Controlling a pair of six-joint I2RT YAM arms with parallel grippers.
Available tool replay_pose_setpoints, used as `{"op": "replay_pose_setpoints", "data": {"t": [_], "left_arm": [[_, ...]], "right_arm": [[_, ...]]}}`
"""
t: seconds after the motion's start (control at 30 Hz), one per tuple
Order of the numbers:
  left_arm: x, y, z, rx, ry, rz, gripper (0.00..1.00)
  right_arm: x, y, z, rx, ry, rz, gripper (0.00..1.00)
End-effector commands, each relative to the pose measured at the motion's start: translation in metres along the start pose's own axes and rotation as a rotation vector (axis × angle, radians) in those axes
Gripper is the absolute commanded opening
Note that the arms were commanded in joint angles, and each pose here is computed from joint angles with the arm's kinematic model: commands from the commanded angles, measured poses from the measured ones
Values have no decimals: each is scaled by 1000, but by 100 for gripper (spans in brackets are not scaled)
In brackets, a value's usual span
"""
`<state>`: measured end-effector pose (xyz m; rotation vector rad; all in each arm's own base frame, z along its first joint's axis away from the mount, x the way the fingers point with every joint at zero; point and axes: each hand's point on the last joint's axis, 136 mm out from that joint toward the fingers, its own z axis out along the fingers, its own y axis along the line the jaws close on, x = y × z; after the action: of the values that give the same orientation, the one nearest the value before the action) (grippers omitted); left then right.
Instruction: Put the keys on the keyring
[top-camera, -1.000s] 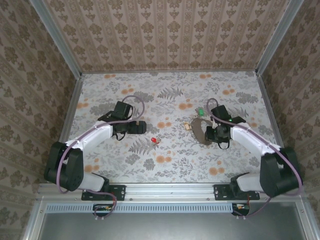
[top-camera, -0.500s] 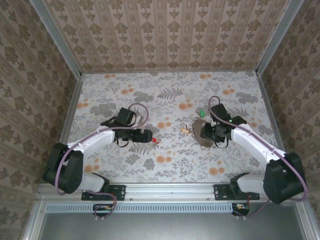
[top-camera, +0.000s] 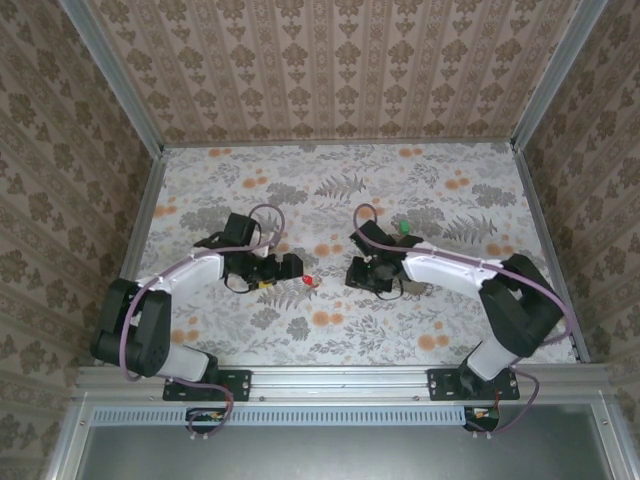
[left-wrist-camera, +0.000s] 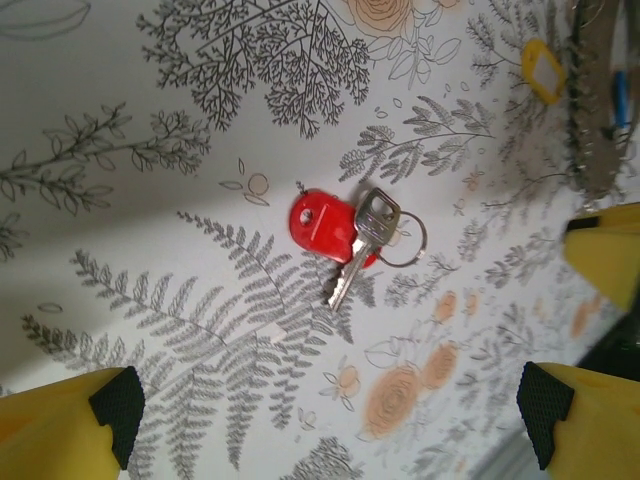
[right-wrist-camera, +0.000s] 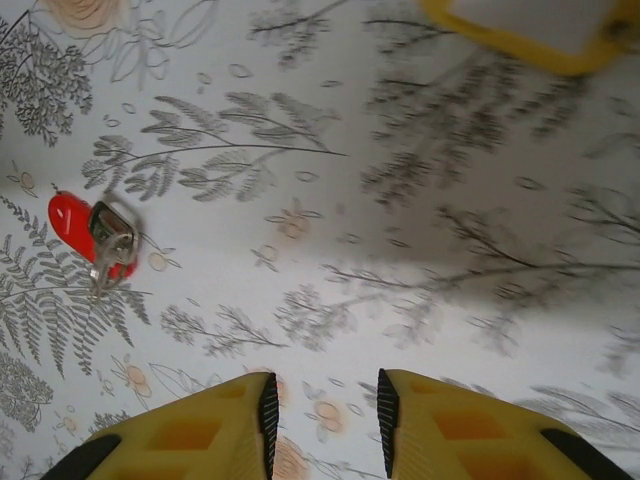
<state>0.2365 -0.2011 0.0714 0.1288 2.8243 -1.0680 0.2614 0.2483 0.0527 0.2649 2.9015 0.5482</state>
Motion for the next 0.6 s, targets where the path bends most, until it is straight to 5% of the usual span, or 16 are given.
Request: {"op": "replay_pose_setpoints", "data": {"t": [0.0,0.4,0.57], "left_arm": [[17,-5,-10,86,73,-121,100],[14,27,-50,49,-58,-296,92],[13,27,-53,45,-73,-277,91]], "right_arm": [[-6,23,2,18,-5,-49,35],[-6,76,42,-60,58,51,40],[-5,86,52,-83,86,74,33]]}}
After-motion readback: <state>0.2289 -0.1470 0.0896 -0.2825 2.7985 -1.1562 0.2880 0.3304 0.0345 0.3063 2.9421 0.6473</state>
